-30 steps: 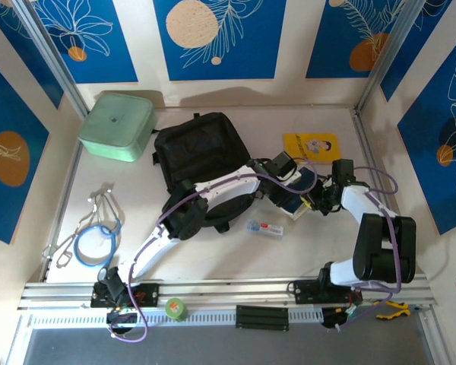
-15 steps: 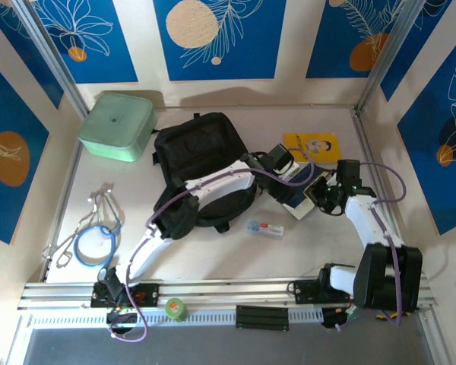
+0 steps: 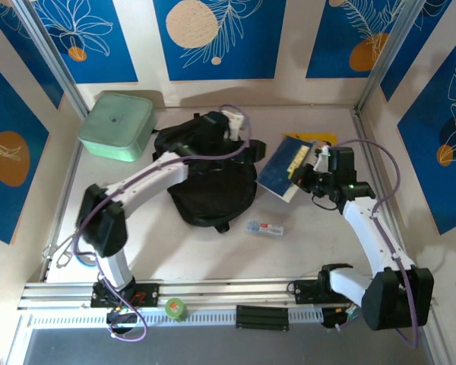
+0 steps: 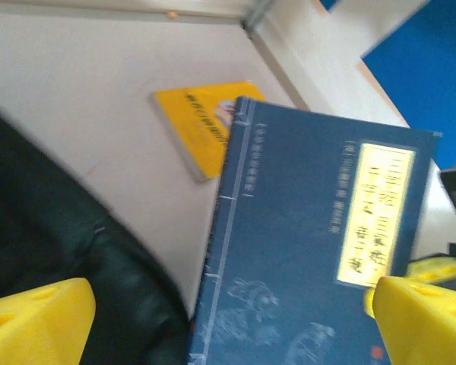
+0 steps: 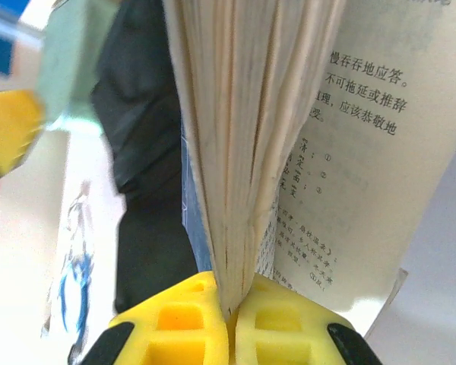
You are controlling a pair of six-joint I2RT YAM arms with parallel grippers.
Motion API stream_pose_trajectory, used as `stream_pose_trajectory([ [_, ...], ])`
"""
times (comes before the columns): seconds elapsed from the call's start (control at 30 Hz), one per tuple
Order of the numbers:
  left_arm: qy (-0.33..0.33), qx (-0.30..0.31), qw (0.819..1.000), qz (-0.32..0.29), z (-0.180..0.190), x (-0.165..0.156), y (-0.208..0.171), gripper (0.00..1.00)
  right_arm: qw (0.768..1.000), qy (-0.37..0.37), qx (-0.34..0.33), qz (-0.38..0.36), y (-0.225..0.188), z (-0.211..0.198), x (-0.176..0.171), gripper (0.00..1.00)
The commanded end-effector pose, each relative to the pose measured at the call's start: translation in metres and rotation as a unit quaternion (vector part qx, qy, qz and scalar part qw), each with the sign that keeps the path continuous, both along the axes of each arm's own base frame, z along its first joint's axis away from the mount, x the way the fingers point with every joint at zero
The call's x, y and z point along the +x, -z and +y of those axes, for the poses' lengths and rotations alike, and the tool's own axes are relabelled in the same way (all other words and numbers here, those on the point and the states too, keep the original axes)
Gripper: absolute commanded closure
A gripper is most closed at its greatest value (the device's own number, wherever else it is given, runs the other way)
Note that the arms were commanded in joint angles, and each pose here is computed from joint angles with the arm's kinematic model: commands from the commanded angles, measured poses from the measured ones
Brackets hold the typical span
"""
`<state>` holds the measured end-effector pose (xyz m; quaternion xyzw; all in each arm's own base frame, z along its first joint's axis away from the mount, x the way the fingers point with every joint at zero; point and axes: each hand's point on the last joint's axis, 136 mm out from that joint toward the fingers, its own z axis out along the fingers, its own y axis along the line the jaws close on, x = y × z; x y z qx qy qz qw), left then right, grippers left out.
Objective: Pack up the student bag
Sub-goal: Pass the book.
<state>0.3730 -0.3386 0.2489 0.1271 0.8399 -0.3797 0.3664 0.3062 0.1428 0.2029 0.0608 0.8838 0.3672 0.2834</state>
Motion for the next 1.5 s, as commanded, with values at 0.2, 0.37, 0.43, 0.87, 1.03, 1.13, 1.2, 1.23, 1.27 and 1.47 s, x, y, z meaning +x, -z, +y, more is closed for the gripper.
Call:
stream_pose_trajectory([
  [0.2,-0.019,-0.079,0.996,0.035,0.063,-0.023,0.002,0.01,0.964,-0.234,0.059,-0.117,-0.058,0.106,0.007,1.00],
  [0.37,0.019,-0.167,0.986,0.007,0.070,-0.027,-0.022,0.04,0.950,-0.281,0.073,-0.118,-0.069,0.127,0.014,0.99],
  [0.43,0.014,-0.165,0.986,0.008,0.075,-0.024,-0.020,0.07,0.947,-0.288,0.077,-0.117,-0.070,0.130,0.018,0.99],
  [0.87,0.023,-0.123,0.992,-0.015,0.089,-0.018,-0.016,0.34,0.942,-0.317,0.079,-0.070,-0.052,0.132,0.021,0.98],
  [1.03,0.021,-0.124,0.992,-0.004,0.090,-0.013,-0.005,0.51,0.943,-0.323,0.068,-0.048,-0.041,0.130,0.016,0.98],
  [1.13,0.015,-0.125,0.992,0.002,0.090,-0.008,-0.001,0.60,0.947,-0.314,0.058,-0.038,-0.033,0.127,0.018,0.98],
  [1.2,-0.001,-0.131,0.991,0.011,0.093,-0.003,0.002,0.69,0.953,-0.298,0.051,-0.026,-0.028,0.125,0.023,0.96],
  [1.23,-0.009,-0.136,0.991,0.016,0.095,0.000,0.005,0.76,0.957,-0.286,0.050,-0.016,-0.026,0.124,0.026,0.93],
  [1.27,-0.017,-0.142,0.990,0.019,0.097,0.003,0.006,0.83,0.960,-0.274,0.051,-0.008,-0.025,0.122,0.030,0.88],
  [1.47,-0.079,-0.155,0.984,0.038,0.110,0.016,0.013,1.00,0.984,-0.166,0.062,0.021,-0.024,0.113,0.047,0.49],
])
